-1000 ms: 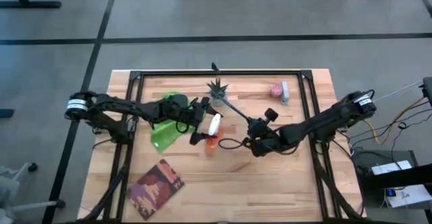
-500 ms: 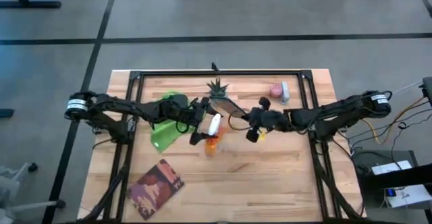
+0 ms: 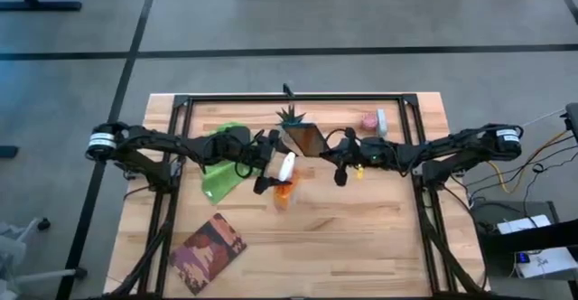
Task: Apply microfiber cloth
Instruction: Spray the front and back of the tablet with the spray bottle
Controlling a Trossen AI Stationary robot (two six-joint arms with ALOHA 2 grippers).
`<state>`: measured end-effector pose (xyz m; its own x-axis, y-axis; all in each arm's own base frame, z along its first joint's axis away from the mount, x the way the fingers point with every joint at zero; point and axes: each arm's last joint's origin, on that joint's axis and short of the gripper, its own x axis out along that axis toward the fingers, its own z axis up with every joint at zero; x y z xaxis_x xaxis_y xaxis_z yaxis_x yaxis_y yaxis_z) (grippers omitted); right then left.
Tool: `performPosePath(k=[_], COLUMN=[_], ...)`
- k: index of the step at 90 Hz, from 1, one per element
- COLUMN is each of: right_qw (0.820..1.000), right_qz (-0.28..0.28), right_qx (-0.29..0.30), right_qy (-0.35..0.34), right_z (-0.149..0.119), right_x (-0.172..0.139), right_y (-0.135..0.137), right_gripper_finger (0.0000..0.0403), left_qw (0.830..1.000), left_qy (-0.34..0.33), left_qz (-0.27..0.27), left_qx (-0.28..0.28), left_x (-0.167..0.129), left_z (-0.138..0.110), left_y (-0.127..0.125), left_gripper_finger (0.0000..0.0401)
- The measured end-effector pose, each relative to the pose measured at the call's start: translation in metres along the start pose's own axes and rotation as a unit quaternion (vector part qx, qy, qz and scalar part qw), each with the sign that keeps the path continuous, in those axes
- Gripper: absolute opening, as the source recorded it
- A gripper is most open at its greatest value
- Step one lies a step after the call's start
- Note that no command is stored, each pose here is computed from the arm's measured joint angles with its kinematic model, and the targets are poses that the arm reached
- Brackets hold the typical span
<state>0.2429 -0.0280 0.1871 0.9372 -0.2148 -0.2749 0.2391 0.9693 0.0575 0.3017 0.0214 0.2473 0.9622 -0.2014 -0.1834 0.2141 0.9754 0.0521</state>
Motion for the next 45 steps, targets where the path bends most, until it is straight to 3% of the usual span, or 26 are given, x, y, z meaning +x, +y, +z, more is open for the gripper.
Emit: performPosePath(k=[35,45], right_qw=[0.999,0.999], right_qz=[0.013,-0.009], right_qx=[-0.003,-0.011], right_qy=[-0.052,-0.051], right_z=[0.010,0.010], right_x=[0.000,0.000], right_y=[0.002,-0.005], right_gripper_finger=[0.0008,0.0008], left_qw=[1.000,1.000], left_qy=[0.001,0.001], left_qz=[0.001,0.001], left_qx=[0.003,0.004], left_x=[0.000,0.000], left_z=[0.000,0.000], left_y=[0.000,0.000], left_gripper_finger=[0.0398,0.0398])
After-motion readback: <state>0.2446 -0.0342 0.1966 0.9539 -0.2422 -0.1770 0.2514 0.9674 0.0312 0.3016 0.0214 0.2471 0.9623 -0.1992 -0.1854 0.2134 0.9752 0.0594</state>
